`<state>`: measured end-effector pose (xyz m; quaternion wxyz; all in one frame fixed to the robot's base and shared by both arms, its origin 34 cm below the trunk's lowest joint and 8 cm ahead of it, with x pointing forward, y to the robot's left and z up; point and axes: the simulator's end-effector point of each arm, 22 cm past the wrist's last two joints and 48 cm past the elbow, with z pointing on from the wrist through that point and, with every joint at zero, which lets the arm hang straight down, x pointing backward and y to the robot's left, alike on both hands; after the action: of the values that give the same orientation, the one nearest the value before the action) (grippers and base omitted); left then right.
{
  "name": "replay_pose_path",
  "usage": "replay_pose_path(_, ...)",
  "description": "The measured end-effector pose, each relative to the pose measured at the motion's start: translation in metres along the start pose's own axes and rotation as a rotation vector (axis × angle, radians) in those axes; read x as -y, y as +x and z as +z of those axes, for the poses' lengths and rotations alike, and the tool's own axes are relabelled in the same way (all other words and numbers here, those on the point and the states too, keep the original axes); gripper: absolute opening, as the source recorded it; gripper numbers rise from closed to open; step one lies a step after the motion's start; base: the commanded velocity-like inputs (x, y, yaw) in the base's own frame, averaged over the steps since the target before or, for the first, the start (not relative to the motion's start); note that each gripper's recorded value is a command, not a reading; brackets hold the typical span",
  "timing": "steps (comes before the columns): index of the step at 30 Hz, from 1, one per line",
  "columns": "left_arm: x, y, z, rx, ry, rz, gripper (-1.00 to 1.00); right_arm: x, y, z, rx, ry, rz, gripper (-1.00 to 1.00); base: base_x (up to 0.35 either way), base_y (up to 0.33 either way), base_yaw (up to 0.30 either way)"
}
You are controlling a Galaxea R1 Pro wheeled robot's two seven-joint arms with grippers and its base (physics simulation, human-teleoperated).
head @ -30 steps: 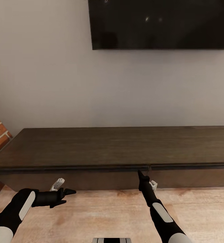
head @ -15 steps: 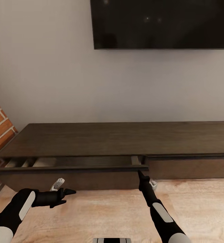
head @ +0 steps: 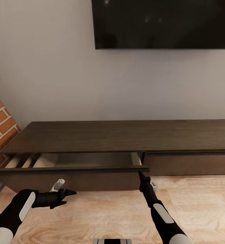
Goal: Place each of the two pumpkins and all three candles from the living room inside a cabinet in the living room (use any cabinet), then make sure every cabinet is closed, and position the cauldron so it is next to a table in the living room.
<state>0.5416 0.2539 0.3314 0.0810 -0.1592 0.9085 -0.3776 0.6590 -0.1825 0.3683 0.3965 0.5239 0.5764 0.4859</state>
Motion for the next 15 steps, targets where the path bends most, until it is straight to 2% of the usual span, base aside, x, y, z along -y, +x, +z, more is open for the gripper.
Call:
replay_pose_path(3, 0.0000, 0.0002, 0.0001, -0.001, 0.000, 0.000, 1.00, 0.0000, -0.0003, 0.0000, 0.001, 0.000, 0.000, -1.00, -0.229, 0.000, 0.000)
replay_pose_path(15, 0.0000, -0.0001, 0.0000, 0.001, 0.000, 0.001, 1.00, 0.0000, -0.0007, 0.0000, 0.002, 0.000, 0.002, -1.00, -0.132, 0.000, 0.000)
